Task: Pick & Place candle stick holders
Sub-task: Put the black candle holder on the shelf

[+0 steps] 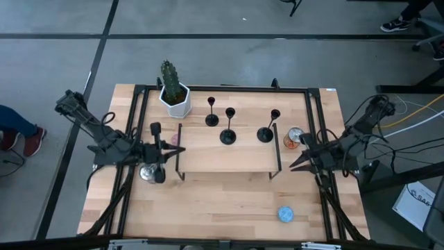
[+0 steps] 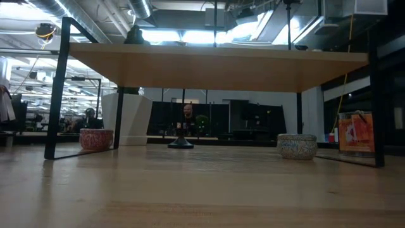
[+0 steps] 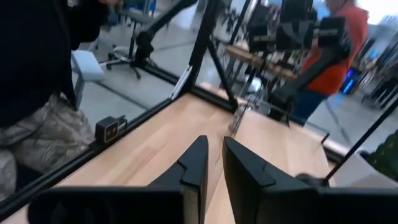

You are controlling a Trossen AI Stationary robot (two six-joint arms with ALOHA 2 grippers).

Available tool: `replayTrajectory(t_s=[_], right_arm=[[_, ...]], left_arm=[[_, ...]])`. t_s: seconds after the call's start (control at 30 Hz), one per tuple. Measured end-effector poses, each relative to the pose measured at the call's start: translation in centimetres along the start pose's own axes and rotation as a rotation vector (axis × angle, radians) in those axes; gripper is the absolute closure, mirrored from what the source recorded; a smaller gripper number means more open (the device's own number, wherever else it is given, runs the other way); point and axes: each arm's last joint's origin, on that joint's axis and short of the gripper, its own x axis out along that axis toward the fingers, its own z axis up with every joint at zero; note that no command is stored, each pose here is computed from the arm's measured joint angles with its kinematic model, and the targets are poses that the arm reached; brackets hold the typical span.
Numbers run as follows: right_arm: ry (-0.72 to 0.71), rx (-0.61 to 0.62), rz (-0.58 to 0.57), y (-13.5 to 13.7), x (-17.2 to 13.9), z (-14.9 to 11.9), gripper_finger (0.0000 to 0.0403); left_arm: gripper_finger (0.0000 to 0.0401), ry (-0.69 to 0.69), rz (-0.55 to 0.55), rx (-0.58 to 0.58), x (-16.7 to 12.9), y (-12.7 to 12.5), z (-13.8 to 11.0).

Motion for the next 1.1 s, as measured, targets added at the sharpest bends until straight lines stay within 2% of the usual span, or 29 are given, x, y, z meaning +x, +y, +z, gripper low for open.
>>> replayTrajectory(t_s=[0.33,0.6,0.83,1.1], right_arm=[[-0.126,-0.127,-0.053,1.2,0.3,-4.4,0.0350],[-0.168,-0.128,-0.170,0.7,0.1,-7.1,0.0350],[-0.148,-0.122,-0.236,0.0,0.1,-8.8,0.0350],[-0.090,-0.111,-0.301,-0.4,0.3,-10.5,0.0350]], left_arm=[[0.0399,0.022,0.095,-0.016,1.4,2.0,-0.4],[0.0398,0.013,0.154,-0.048,1.3,3.9,-0.5],[0.0398,-0.001,0.125,-0.053,1.6,4.6,-0.6],[0.0397,0.009,0.144,-0.055,1.9,5.1,-0.8]])
